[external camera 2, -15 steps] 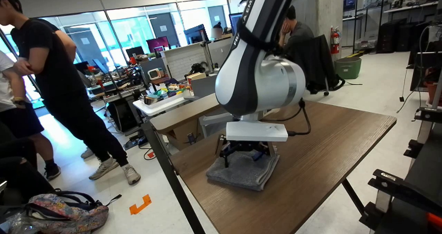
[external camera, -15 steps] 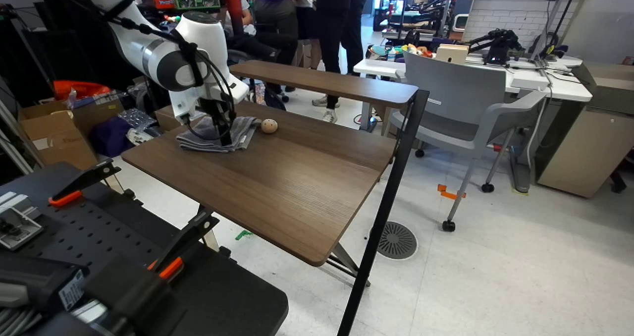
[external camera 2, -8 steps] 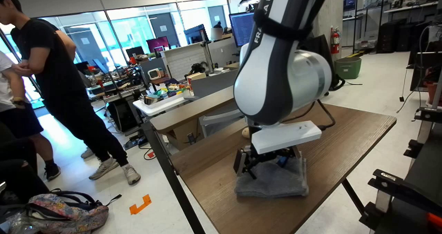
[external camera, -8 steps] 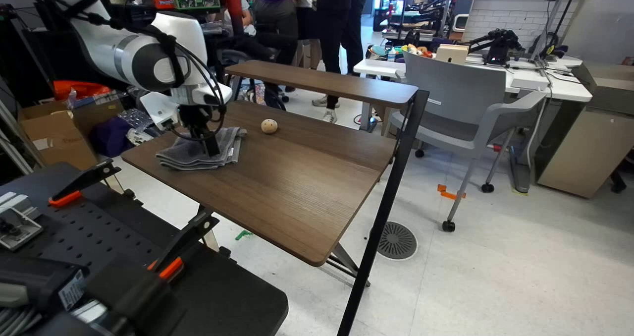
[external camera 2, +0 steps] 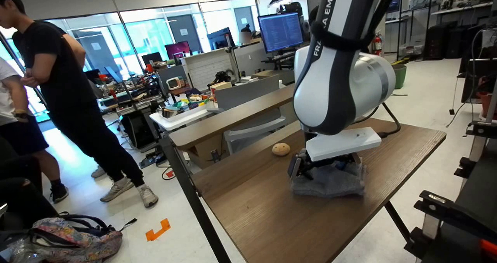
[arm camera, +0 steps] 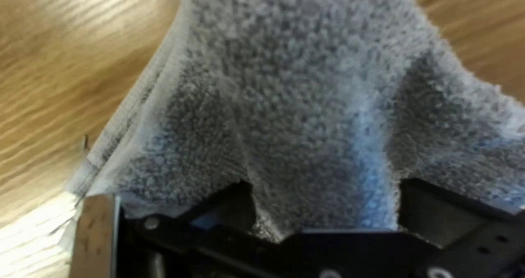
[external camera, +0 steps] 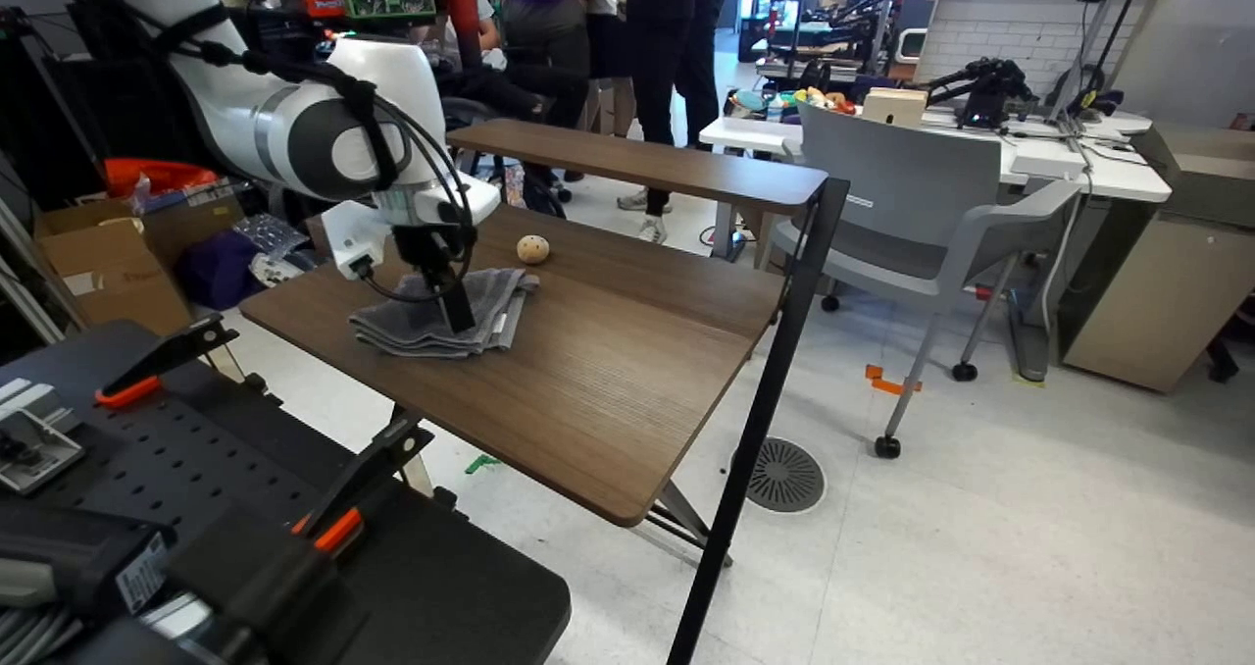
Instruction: Slide the towel across the table and move the toy to the right.
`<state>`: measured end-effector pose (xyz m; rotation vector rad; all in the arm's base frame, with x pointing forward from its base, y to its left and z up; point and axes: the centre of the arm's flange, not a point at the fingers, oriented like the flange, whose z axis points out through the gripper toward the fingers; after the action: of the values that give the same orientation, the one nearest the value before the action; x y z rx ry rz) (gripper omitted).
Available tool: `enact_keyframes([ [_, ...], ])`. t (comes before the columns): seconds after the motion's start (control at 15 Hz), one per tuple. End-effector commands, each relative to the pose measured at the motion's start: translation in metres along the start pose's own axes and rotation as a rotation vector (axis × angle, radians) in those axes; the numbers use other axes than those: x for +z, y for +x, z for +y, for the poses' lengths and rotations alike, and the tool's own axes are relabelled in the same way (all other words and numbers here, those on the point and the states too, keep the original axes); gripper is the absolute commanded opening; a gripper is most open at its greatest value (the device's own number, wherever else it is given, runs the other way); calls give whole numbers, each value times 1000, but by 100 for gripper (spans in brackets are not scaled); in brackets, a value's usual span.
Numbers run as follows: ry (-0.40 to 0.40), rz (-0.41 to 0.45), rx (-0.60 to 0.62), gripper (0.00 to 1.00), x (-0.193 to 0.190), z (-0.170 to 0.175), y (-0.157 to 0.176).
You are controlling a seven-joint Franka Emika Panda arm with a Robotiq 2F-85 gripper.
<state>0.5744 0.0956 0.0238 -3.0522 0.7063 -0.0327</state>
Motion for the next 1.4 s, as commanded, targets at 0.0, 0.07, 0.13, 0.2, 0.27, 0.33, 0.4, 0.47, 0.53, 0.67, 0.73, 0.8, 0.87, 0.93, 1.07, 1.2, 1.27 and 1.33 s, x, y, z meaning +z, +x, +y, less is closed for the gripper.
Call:
enact_keyframes([
  [0.0, -76, 31, 180, 100, 55, 44, 52],
  [0.07, -93, 50, 224, 100, 59, 55, 61],
  [0.13, -110, 72, 267, 100, 60, 70, 68],
  [0.2, -123, 88, 312, 100, 61, 81, 78],
  [0.27, -132, 101, 359, 100, 62, 93, 88],
  [0.33, -142, 117, 406, 100, 63, 102, 97],
  [0.4, -150, 131, 454, 100, 64, 111, 107],
  [0.47, -153, 149, 503, 100, 65, 119, 117],
  [0.53, -148, 153, 557, 100, 64, 122, 128],
  [0.67, -95, 171, 515, 100, 3, 110, 115],
  [0.73, -96, 161, 544, 100, 3, 113, 120],
  [0.8, -96, 157, 559, 100, 3, 115, 123],
  [0.87, -96, 155, 566, 100, 3, 115, 125],
  [0.93, -103, 165, 548, 100, -11, 113, 116],
  [1.07, -108, 191, 516, 100, -33, 117, 104],
  [1.2, -104, 209, 498, 100, -51, 121, 97],
  [1.27, -124, 202, 488, 100, -55, 122, 95],
  [1.33, -105, 195, 507, 100, -31, 114, 115],
])
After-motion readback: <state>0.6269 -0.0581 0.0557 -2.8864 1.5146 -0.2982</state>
